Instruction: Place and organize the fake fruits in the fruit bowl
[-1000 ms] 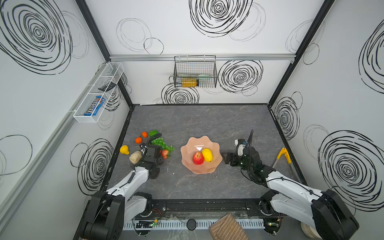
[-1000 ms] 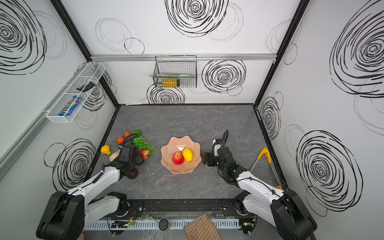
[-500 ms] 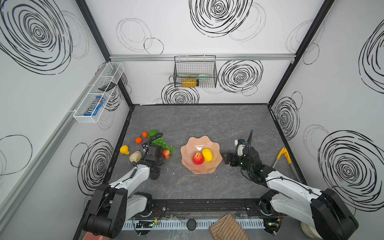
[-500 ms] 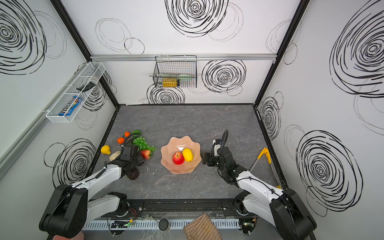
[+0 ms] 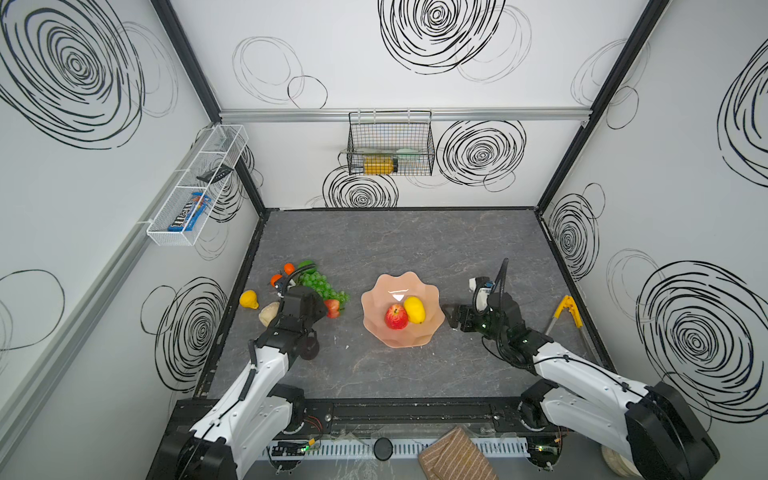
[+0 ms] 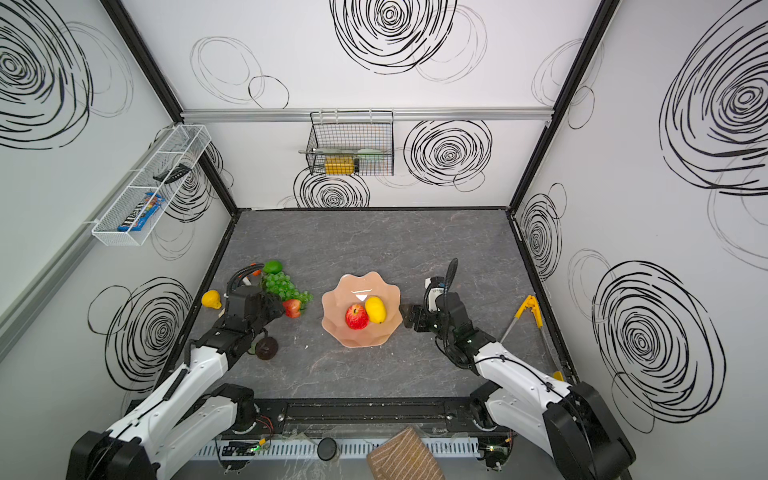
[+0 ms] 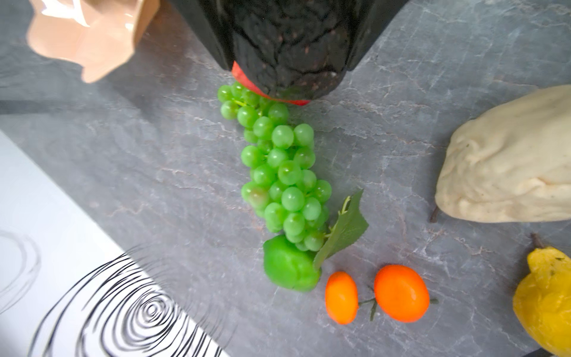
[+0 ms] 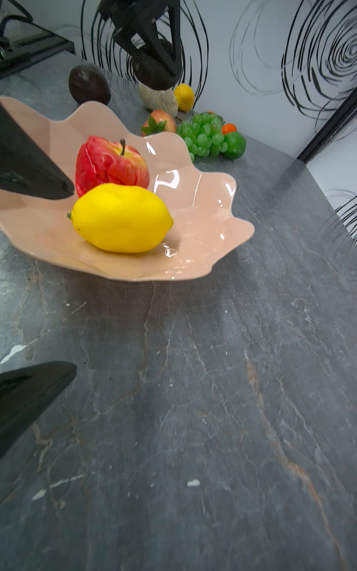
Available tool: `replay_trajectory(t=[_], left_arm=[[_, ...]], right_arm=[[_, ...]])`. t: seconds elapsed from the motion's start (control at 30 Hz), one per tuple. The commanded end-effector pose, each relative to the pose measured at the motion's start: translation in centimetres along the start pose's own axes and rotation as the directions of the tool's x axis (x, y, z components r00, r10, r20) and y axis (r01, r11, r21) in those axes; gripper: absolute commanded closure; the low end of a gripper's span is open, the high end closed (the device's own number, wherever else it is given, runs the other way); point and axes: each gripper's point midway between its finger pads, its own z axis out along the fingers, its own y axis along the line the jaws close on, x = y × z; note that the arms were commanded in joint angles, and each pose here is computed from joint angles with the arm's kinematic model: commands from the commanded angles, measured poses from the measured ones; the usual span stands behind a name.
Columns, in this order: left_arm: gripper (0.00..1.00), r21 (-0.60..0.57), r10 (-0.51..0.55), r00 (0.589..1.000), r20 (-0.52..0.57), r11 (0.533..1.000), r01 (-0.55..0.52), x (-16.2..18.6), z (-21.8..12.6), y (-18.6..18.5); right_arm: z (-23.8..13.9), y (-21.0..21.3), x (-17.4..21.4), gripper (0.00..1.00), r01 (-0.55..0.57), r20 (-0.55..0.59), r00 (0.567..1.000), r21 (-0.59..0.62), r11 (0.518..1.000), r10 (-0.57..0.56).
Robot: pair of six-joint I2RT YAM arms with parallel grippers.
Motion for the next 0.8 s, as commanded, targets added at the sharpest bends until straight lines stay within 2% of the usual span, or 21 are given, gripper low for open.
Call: replay_trajectory(t=[0.0, 0.17, 0.33, 0.53, 0.77], left_arm=[[0.47, 0.153, -0.088, 0.996, -0.008, 0.984, 0.088, -1.2, -1.9, -4.1], [0.47, 0.351, -0.155, 0.985, -0.07, 0.921, 0.17, 0.0, -4.0, -10.2], [0.46, 0.486, -0.124, 0.978, -0.166, 0.853, 0.19, 2.6, -5.6, -16.4], [0.46, 0.571, -0.091, 0.957, -0.275, 0.786, 0.239, 5.9, -6.5, -20.8], [0.46, 0.598, -0.045, 0.945, -0.324, 0.765, 0.241, 8.4, -7.2, -23.1]], right_arm=[[-0.8, 4.0, -1.7, 0.14, -0.008, 0.019, 1.0, -0.135, 0.991, 0.011], [-1.5, 9.1, -2.4, 0.13, 0.023, 0.047, 0.999, -0.208, 0.978, -0.013], [-2.3, 12.8, -3.0, 0.13, 0.055, 0.113, 0.993, -0.285, 0.957, -0.024], [-2.0, 15.6, -1.8, 0.13, 0.11, 0.124, 0.99, -0.339, 0.934, -0.072], [-0.7, 16.5, -0.1, 0.15, 0.136, 0.111, 0.988, -0.316, 0.939, -0.106]])
